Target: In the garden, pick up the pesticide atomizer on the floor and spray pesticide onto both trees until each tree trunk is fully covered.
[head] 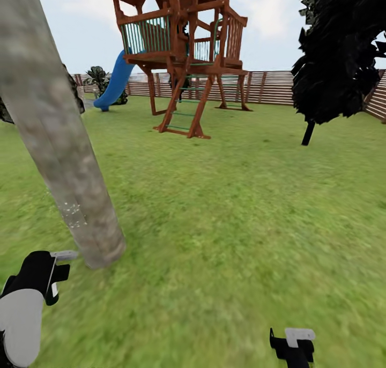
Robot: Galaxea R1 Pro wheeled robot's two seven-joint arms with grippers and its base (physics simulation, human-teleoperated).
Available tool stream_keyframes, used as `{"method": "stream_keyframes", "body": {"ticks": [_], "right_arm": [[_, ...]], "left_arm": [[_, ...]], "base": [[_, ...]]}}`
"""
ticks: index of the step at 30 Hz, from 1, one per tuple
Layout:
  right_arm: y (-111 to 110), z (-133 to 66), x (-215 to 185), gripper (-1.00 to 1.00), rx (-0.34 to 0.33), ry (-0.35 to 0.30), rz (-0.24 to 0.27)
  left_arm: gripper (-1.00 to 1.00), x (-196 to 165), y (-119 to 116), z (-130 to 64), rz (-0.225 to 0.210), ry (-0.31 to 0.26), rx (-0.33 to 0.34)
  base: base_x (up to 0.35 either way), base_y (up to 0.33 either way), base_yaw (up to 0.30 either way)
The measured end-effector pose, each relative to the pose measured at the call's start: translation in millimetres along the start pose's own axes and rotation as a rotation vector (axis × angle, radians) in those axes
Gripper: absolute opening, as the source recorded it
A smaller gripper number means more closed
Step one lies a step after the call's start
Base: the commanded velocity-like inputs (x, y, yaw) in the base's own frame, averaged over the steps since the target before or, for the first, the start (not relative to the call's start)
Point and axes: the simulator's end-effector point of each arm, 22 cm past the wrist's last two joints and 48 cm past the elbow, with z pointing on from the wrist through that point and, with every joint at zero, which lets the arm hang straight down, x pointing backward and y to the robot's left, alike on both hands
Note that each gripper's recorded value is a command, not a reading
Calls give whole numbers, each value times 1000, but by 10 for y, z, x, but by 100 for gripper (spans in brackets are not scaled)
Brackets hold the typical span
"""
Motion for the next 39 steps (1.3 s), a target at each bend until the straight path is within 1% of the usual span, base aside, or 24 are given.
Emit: {"method": "stream_keyframes", "body": {"ticks": [11, 15, 16, 17, 18, 20, 21, 23, 25, 26, 31, 36, 39], "right_arm": [[0, -1, 2, 100, 0, 0, 0], [1, -2, 4, 100, 0, 1, 0], [4, -1, 4, 100, -1, 1, 0], [3, -2, 5, 100, -1, 1, 0], [2, -2, 6, 100, -1, 1, 0], [0, -2, 5, 100, 0, 1, 0], [0, 0, 1, 100, 0, 0, 0], [0, -2, 4, 100, 0, 1, 0], [0, -1, 2, 100, 0, 0, 0], [-1, -1, 3, 100, 0, 1, 0], [0, -2, 5, 100, 0, 1, 0], [0, -1, 3, 100, 0, 0, 0], [0, 0, 0, 100, 0, 0, 0]], "left_arm": [[-100, 19, -43, 9, -4, 4, 10], [-100, 35, -23, 16, -3, 7, 7], [-100, 147, 25, 81, -3, 0, 1], [-100, 144, 29, 116, -12, -36, 8], [-100, 156, 11, 140, -20, -50, 16], [-100, 240, -83, 196, -21, -44, 35], [-100, 275, -132, 216, -18, -41, 31], [-100, 276, -100, 217, -17, -44, 3], [-100, 301, -157, 226, -19, -39, 8], [-100, 299, -249, 220, -30, -42, 24], [-100, 278, -319, 210, -49, -49, 44], [-100, 286, -333, 214, -45, -48, 44], [-100, 301, -452, 212, -38, -46, 58]], "base": [[205, -226, 261], [247, -181, 53], [276, -149, 5], [280, -144, 2], [282, -142, 1], [283, -141, 0], [283, -151, 0], [278, -162, 0], [190, -216, 95], [114, -259, 234], [63, -271, 270], [173, -239, 277], [229, -214, 277]]}}
